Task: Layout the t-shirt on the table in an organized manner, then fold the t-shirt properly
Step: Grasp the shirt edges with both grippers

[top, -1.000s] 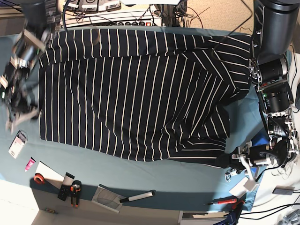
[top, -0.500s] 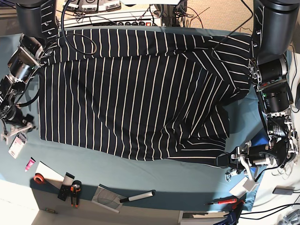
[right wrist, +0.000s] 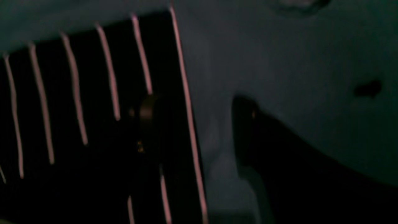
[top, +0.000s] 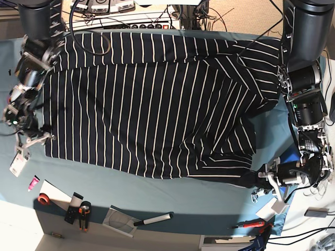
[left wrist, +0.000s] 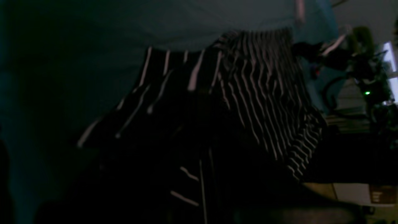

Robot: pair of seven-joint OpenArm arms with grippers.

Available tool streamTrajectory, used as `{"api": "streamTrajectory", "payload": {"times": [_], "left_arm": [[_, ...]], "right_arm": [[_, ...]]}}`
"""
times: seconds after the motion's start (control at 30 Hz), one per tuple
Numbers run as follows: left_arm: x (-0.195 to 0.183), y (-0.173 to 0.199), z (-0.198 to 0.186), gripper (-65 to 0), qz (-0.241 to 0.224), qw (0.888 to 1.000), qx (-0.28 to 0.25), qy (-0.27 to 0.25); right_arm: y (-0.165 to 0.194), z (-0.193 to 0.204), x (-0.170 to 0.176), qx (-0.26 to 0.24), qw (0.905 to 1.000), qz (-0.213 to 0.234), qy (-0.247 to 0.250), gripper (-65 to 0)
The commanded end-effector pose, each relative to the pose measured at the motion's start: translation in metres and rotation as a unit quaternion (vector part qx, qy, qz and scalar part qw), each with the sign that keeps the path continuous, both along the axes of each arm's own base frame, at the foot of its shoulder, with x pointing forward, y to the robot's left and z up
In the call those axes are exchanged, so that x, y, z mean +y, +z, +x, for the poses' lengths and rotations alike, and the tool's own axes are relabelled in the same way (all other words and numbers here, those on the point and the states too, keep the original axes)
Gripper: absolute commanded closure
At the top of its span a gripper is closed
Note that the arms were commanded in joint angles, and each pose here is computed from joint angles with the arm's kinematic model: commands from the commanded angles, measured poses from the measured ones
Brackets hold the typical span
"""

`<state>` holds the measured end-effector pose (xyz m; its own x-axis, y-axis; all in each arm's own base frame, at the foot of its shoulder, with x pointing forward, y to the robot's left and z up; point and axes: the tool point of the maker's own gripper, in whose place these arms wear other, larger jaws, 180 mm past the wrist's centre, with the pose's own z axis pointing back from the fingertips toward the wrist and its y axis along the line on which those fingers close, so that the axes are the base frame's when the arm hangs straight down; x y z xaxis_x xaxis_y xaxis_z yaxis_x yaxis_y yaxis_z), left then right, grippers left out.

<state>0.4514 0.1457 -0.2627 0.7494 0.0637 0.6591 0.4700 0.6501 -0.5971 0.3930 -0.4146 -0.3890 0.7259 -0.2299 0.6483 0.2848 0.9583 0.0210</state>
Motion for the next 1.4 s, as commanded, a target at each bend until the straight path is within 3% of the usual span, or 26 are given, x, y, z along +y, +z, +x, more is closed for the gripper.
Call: {"api": "streamTrajectory", "payload": {"times": [0.0, 0.17, 0.3, 0.47, 0.63, 0.8, 0.93, 1.2, 1.37], "left_arm": [[0.002, 0.031, 0.012, 0.0, -0.019, 0.999, -0.042, 0.003], [0.000, 0.035, 0.012, 0.0, -0.028, 0.999, -0.046, 0.002], [0.000, 0.035, 0.012, 0.0, -0.025, 0.998, -0.053, -0.002], [0.000, 0.035, 0.012, 0.0, -0.025, 0.998, -0.053, -0.002], [0.000, 0.035, 0.012, 0.0, -0.025, 0.998, -0.053, -0.002], [0.000, 0.035, 0.012, 0.0, -0.025, 0.998, -0.053, -0.002], [0.000, 0.035, 0.012, 0.0, -0.025, 0.998, -0.053, -0.002], [0.000, 0.035, 0.012, 0.0, -0.020, 0.998, -0.060, -0.007], [-0.005, 0.045, 0.011, 0.0, -0.052, 0.996, -0.069, -0.009]], "right_arm": [[-0.006, -0.006, 0.000, 0.019, 0.9998, 0.005, 0.005, -32.1], [0.003, 0.007, 0.015, -0.009, 0.9982, 0.020, 0.055, -31.6], [0.012, 0.017, 0.036, -0.021, 0.9936, 0.064, 0.091, -20.9], [0.002, 0.003, 0.044, 0.027, 0.9909, 0.089, 0.096, -5.5], [0.004, -0.013, 0.046, 0.079, 0.9865, 0.095, 0.107, 0.0], [0.020, -0.023, 0.053, 0.055, 0.9864, 0.084, 0.130, 0.0], [0.010, -0.044, 0.050, 0.056, 0.9875, 0.055, 0.137, 0.0], [-0.007, -0.062, 0.048, 0.063, 0.9877, 0.049, 0.134, 0.0], [-0.007, -0.062, 0.048, 0.061, 0.9878, 0.049, 0.134, 0.0]]}}
